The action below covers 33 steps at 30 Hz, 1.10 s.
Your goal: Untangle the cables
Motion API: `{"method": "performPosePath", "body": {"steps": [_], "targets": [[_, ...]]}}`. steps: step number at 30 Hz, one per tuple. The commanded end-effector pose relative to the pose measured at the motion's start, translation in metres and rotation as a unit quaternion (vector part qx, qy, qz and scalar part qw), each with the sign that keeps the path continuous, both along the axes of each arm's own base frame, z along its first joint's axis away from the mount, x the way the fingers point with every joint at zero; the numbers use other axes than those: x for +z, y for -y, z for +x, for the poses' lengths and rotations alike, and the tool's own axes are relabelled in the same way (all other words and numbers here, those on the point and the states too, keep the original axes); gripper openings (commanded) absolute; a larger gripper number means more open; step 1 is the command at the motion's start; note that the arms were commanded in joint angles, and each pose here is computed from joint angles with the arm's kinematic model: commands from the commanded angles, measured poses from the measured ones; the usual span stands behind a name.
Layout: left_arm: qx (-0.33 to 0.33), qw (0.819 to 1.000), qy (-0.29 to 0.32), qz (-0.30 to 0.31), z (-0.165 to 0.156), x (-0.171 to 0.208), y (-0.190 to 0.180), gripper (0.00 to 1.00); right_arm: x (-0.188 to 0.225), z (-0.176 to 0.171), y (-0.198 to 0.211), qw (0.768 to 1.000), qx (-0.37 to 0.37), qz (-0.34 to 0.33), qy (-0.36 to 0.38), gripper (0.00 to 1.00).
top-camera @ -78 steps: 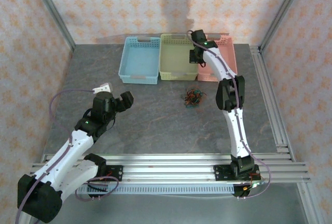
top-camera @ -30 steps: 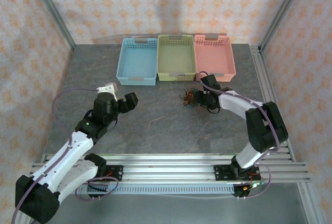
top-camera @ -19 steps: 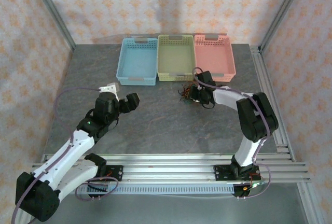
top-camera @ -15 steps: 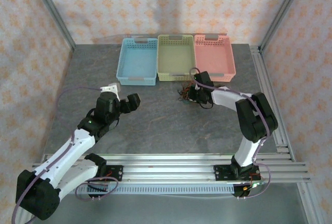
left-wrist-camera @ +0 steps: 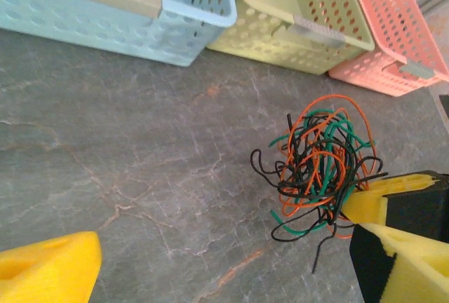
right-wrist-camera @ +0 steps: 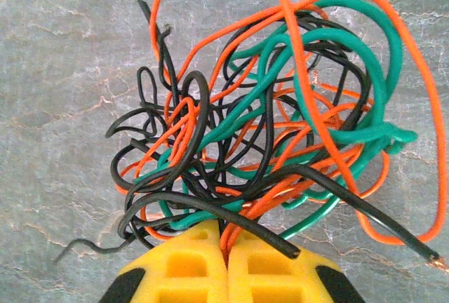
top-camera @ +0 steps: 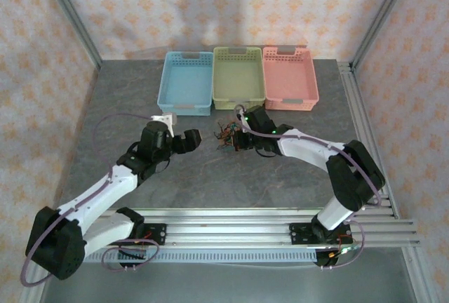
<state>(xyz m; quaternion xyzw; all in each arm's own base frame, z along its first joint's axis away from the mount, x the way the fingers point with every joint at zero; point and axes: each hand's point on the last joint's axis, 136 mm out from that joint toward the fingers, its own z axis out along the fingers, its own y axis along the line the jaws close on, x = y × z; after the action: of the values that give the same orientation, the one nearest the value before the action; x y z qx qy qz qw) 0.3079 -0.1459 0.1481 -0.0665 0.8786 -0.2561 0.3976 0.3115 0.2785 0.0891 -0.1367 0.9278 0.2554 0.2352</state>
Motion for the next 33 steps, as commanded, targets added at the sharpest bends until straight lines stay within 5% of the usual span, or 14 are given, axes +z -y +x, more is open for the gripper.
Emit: {"method": "performPosePath", "body": {"steps": [1,5,9,16,21,27,33], "targets": [[-0.046,0.998,0.009,-0.030,0.006,0.010,0.027,0.92,-0.024,0.000,-0.001,1.000,0.015,-0.018,-0.015,0.02],[-0.079,0.997,-0.014,-0.018,0.005,-0.002,0.049,0.90,-0.032,0.002,-0.002,0.999,0.012,-0.023,-0.021,0.09],[-0.103,0.994,-0.032,-0.001,0.006,-0.016,0.065,0.89,-0.024,0.005,0.003,1.000,-0.001,-0.024,-0.001,0.38],[-0.120,0.991,-0.059,0.010,0.012,-0.037,0.079,0.83,0.012,0.016,0.027,0.996,-0.061,-0.002,0.064,0.57],[-0.129,0.990,-0.060,0.022,0.015,-0.039,0.088,0.82,0.021,0.034,0.069,0.984,-0.154,0.026,0.081,0.59],[-0.115,0.991,-0.054,0.030,0.050,-0.022,0.103,0.80,0.019,0.039,0.078,0.981,-0.173,0.026,0.083,0.59],[-0.144,0.979,-0.070,0.123,0.081,-0.034,0.112,0.73,0.021,0.040,0.081,0.980,-0.177,0.028,0.085,0.58]]}}
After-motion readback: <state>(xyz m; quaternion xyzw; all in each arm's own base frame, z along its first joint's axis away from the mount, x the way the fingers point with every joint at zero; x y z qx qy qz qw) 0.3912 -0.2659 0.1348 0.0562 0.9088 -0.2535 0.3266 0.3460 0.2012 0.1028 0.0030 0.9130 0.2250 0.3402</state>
